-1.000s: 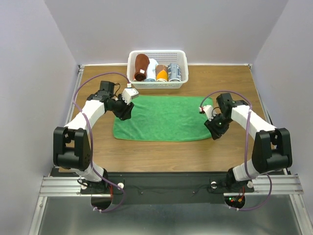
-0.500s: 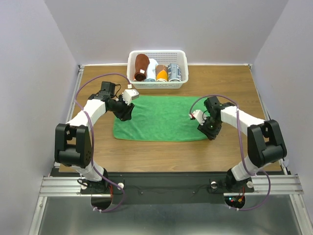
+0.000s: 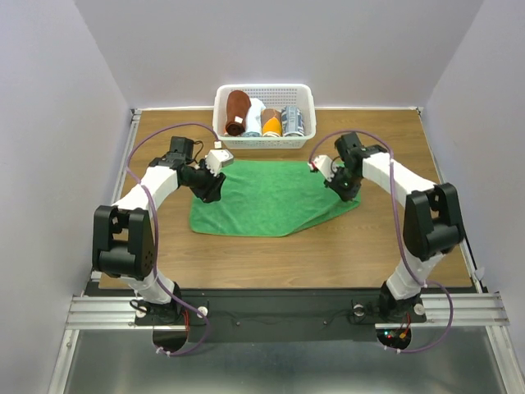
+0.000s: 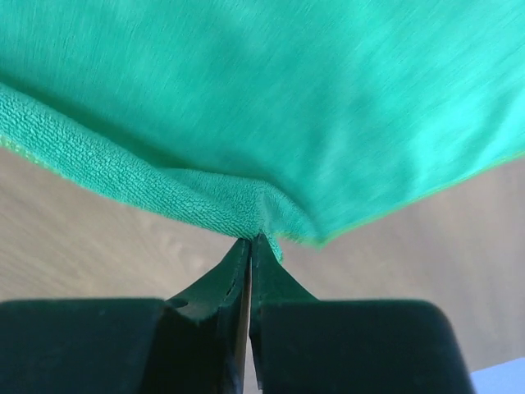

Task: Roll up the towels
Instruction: Flatten the towel

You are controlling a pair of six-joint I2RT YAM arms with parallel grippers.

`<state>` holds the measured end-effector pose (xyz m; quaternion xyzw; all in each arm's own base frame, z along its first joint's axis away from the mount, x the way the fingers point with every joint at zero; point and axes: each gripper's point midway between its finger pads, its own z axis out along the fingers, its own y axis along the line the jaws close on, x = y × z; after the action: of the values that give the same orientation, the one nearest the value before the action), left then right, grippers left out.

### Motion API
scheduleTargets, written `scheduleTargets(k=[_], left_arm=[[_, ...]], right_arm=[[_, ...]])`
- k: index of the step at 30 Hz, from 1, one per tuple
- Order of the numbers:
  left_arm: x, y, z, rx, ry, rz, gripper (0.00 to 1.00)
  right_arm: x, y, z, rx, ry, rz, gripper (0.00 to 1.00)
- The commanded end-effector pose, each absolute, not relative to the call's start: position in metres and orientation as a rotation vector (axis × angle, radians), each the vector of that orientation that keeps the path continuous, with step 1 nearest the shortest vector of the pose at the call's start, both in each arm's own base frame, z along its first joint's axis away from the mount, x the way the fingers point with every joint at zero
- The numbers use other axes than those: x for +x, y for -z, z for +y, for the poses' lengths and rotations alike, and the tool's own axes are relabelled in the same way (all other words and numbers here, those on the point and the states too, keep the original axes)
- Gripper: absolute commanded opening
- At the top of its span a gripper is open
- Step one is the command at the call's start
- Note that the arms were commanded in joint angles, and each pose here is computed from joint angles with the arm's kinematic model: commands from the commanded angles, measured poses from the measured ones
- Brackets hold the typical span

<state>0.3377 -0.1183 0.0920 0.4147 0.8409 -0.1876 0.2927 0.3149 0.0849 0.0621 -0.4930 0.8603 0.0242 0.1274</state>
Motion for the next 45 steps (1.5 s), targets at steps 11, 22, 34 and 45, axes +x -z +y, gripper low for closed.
scheduleTargets(k=[11,22,34,45], left_arm=[[0.352,-0.096,-0.114,1.048,0.531,2.247,0.54],[0.354,-0.101,-0.115,1.025,0.53,2.234,0.55],[0.355,-0.1,-0.113,0.995,0.518,2.241,0.58],[0.356,-0.098,-0.114,0.987,0.519,2.241,0.59]], right_arm=[[0.371,-0.062,0.112,-1.322,-0.116,2.527,0.43],[0.365,-0.094,0.097,-1.041,-0.096,2.602,0.4],[0.339,-0.048,0.086,-0.715,-0.344,2.864,0.41],[0.356,-0.038,0.099,-0.611,-0.46,2.86,0.39]])
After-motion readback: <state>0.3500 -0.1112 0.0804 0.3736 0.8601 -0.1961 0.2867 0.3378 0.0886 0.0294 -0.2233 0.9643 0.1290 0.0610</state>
